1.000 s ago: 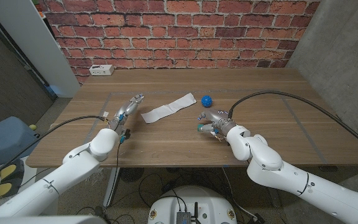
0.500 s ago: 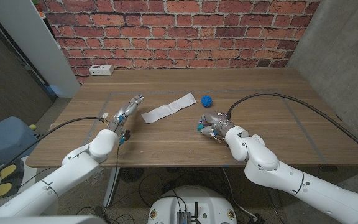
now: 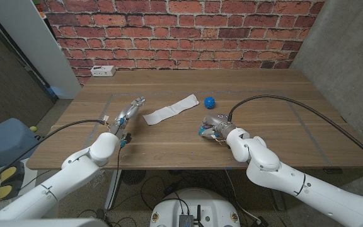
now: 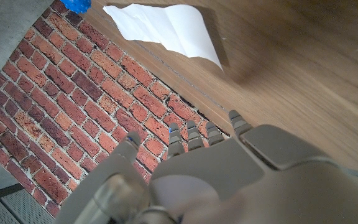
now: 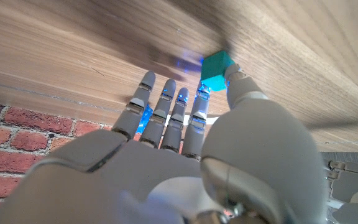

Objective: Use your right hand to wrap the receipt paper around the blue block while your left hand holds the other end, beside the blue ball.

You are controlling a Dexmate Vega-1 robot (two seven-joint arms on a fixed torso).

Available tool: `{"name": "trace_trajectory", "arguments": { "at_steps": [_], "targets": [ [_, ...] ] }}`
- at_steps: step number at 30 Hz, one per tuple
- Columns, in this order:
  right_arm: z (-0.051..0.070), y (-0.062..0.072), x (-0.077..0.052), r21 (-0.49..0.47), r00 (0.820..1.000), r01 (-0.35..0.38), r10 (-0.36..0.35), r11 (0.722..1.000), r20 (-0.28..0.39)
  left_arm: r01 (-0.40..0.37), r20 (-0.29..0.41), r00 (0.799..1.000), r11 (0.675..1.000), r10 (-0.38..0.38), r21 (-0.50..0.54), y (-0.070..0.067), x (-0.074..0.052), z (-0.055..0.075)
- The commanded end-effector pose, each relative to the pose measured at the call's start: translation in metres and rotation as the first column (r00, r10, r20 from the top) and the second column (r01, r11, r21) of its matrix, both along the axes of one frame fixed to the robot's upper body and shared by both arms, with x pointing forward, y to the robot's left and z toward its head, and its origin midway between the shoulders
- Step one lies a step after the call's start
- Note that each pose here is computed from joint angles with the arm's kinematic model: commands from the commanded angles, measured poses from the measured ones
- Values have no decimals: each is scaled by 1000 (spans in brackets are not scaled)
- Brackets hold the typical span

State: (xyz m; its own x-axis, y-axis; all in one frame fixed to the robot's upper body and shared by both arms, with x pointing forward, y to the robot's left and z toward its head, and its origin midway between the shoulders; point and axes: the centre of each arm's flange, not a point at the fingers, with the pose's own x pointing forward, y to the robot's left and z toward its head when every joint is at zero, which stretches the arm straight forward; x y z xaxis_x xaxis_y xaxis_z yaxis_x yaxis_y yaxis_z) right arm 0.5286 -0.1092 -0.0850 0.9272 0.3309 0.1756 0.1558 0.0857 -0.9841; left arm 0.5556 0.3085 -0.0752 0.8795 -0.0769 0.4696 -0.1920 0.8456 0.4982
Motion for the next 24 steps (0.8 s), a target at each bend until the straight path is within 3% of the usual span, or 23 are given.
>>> {"name": "trace_trajectory", "arguments": {
  "at_steps": [1,24],
  "targets": [
    [3,5,-1,74,996,-72,68,995,52,-7,-3,1000,1000,7,-4,3,-3,-3],
    [27,28,13,117,968,-209,189,971,165,-51,-41,998,998,49,-45,11,-8,-16]
  ]
}}
